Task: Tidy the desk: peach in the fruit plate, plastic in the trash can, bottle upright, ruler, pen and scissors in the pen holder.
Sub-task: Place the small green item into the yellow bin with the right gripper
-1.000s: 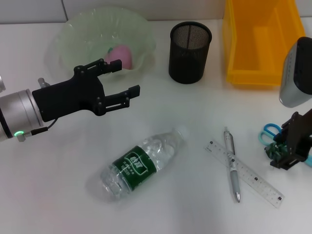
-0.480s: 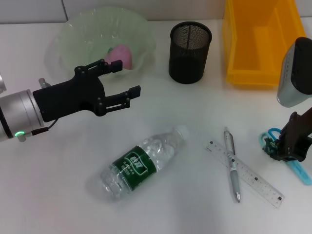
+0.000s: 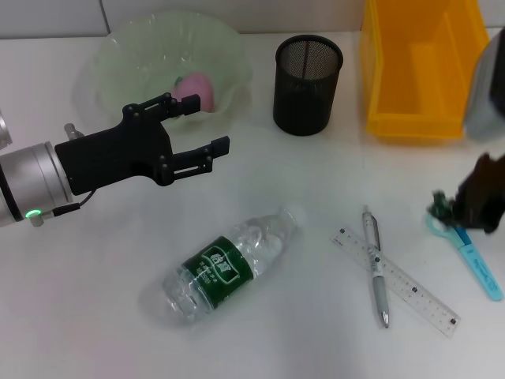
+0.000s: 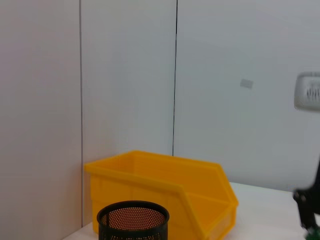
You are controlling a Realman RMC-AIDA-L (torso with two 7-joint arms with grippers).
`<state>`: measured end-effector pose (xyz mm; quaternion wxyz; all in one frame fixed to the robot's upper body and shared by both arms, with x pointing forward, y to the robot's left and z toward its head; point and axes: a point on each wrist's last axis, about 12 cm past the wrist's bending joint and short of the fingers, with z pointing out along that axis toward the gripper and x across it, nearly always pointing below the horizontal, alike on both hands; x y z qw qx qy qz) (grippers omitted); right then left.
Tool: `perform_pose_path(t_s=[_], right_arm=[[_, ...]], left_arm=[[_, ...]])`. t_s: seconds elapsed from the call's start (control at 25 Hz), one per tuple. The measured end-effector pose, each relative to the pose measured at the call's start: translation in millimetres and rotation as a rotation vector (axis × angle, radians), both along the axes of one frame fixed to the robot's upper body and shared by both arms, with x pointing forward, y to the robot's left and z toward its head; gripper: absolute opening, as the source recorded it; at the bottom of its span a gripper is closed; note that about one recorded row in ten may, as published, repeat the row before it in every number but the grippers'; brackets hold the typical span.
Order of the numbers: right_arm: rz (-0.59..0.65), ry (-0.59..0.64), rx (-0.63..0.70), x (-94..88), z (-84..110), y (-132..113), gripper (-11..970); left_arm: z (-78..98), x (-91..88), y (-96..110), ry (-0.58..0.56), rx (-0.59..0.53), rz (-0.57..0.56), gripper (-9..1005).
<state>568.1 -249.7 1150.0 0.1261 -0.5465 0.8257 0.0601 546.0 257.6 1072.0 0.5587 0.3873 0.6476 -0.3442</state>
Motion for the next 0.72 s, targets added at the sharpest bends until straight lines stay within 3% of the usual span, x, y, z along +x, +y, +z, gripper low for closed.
perform_pose_path(t_s=[0.24,0.36,0.4,0.52,0.72], right_arm=[[-0.121,-0.153,0.212,11.5,50.0,-14.8,131],[-0.223,-0.281,0.265,26.3,69.7,-28.5,123],[-0.298,-0.367,0.28,38.9,76.1,-38.3,120],[-0.35,-0.427,0.288,49.4,76.9,-44.2,119],[-0.425,-0.505,0.309,74.9,61.7,-43.3,122]], left_arm=[[0.5,-0.1,-0.3,-0.001,-0.004,-0.003,803],[0.6,-0.4,-0.2,-0.001,-0.005,-0.004,803],[0.6,-0.4,-0.2,-0.002,-0.005,-0.004,803],[0.5,-0.8,-0.5,-0.002,-0.007,-0.005,803],[0.3,-1.2,-0.4,-0.001,-0.009,-0.004,803]])
